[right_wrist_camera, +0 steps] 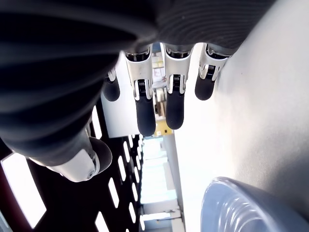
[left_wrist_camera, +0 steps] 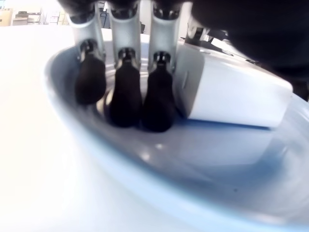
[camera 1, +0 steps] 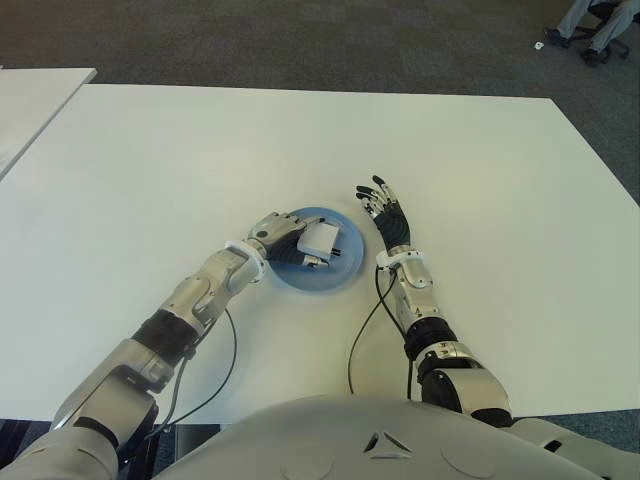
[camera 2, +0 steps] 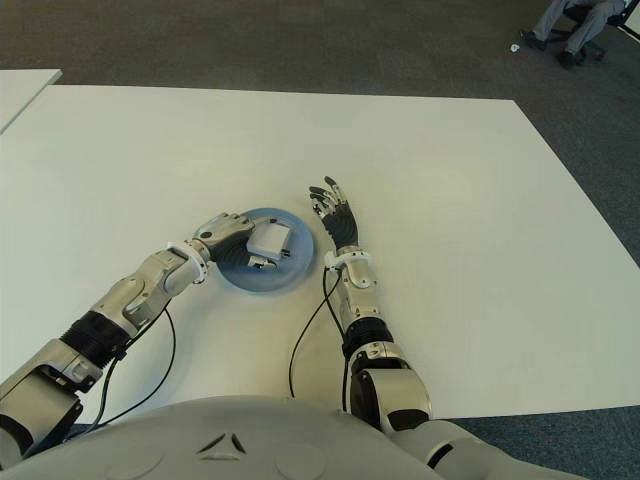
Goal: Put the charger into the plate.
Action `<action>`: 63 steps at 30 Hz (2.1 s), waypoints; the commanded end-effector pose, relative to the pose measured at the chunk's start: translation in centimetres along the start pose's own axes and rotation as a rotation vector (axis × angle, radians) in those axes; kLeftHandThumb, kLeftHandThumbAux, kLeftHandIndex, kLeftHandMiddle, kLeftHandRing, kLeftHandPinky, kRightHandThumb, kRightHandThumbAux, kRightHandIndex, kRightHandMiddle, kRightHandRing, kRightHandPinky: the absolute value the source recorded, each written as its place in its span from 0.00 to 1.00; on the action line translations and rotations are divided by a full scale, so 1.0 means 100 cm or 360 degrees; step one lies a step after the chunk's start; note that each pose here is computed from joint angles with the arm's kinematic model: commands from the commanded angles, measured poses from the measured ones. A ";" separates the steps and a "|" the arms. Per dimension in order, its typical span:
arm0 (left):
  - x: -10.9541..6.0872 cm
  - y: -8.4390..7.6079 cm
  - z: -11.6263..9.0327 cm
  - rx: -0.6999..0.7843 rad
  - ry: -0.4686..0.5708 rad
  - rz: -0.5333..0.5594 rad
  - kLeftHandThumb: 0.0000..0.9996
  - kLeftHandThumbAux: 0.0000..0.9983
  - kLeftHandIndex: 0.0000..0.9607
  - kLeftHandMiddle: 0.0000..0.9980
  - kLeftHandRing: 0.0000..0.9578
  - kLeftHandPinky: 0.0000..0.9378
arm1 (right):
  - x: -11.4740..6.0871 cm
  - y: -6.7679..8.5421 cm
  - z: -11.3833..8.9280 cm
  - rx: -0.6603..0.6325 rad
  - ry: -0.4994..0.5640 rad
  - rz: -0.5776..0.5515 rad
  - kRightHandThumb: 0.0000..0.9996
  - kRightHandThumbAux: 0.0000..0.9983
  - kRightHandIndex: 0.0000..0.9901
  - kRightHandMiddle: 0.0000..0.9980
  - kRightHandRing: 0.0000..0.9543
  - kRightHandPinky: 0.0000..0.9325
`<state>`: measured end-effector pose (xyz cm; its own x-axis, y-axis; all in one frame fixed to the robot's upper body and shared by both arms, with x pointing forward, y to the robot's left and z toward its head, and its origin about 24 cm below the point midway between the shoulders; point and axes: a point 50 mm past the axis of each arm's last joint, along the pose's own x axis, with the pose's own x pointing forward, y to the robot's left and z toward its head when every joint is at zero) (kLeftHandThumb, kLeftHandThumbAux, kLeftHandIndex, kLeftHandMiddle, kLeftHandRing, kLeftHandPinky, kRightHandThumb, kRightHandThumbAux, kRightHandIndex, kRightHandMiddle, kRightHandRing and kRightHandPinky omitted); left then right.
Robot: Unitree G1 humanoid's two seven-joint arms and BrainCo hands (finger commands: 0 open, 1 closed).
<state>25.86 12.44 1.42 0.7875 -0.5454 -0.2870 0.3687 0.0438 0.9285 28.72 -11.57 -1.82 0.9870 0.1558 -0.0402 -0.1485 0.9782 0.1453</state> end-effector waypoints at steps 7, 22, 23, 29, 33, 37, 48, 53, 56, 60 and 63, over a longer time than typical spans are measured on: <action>-0.006 0.006 0.006 0.0035 -0.0021 -0.0016 0.12 0.25 0.00 0.00 0.00 0.00 | -0.007 -0.002 -0.012 0.0032 0.0095 -0.0007 0.00 0.68 0.02 0.23 0.19 0.00; -0.022 0.044 0.019 0.0040 -0.0069 0.0127 0.12 0.31 0.00 0.00 0.00 0.00 | -0.007 -0.002 -0.012 0.0029 0.0118 -0.0005 0.00 0.69 0.01 0.23 0.18 0.00; -0.025 0.051 0.021 0.0025 -0.0081 0.0160 0.13 0.32 0.00 0.00 0.00 0.00 | -0.007 -0.002 -0.012 0.0025 0.0119 -0.0005 0.00 0.69 0.01 0.23 0.18 0.00; -0.033 0.068 0.026 -0.0051 -0.0117 0.0283 0.15 0.34 0.00 0.00 0.00 0.00 | -0.006 -0.002 -0.012 0.0016 0.0123 -0.0006 0.00 0.69 0.02 0.23 0.18 0.00; -0.039 0.082 0.028 -0.0097 -0.0163 0.0395 0.16 0.35 0.00 0.00 0.00 0.00 | -0.006 -0.001 -0.012 0.0018 0.0127 -0.0024 0.00 0.69 0.02 0.23 0.17 0.00; -0.045 0.093 0.029 -0.0123 -0.0202 0.0482 0.16 0.34 0.01 0.00 0.00 0.00 | -0.006 0.000 -0.012 0.0019 0.0112 -0.0036 0.00 0.68 0.04 0.23 0.17 0.00; -0.047 0.104 0.022 -0.0216 -0.0235 0.0784 0.22 0.38 0.05 0.04 0.00 0.00 | -0.008 0.000 -0.013 -0.0011 0.0097 -0.0022 0.00 0.67 0.06 0.24 0.18 0.01; -0.046 0.105 0.019 -0.0327 -0.0221 0.0868 0.22 0.40 0.08 0.07 0.02 0.00 | -0.008 -0.001 -0.013 -0.0013 0.0104 -0.0029 0.00 0.67 0.05 0.23 0.18 0.03; -0.043 0.103 0.015 -0.0474 -0.0197 0.0948 0.22 0.41 0.10 0.08 0.04 0.04 | -0.007 -0.001 -0.013 -0.0014 0.0115 -0.0042 0.00 0.65 0.06 0.24 0.19 0.02; -0.029 0.093 0.005 -0.0743 -0.0179 0.0974 0.21 0.43 0.12 0.11 0.08 0.10 | -0.007 -0.001 -0.013 -0.0021 0.0117 -0.0052 0.00 0.63 0.07 0.25 0.19 0.03; -0.009 0.076 -0.013 -0.1088 -0.0137 0.0937 0.21 0.46 0.14 0.14 0.10 0.11 | -0.007 -0.001 -0.013 -0.0023 0.0116 -0.0055 0.00 0.61 0.07 0.26 0.20 0.04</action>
<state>26.61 13.70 11.57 0.8526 -0.4153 0.3171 0.0698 0.6919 0.7187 28.76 -11.44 -1.77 0.9888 0.1418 -0.0459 -0.1351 0.9827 0.1268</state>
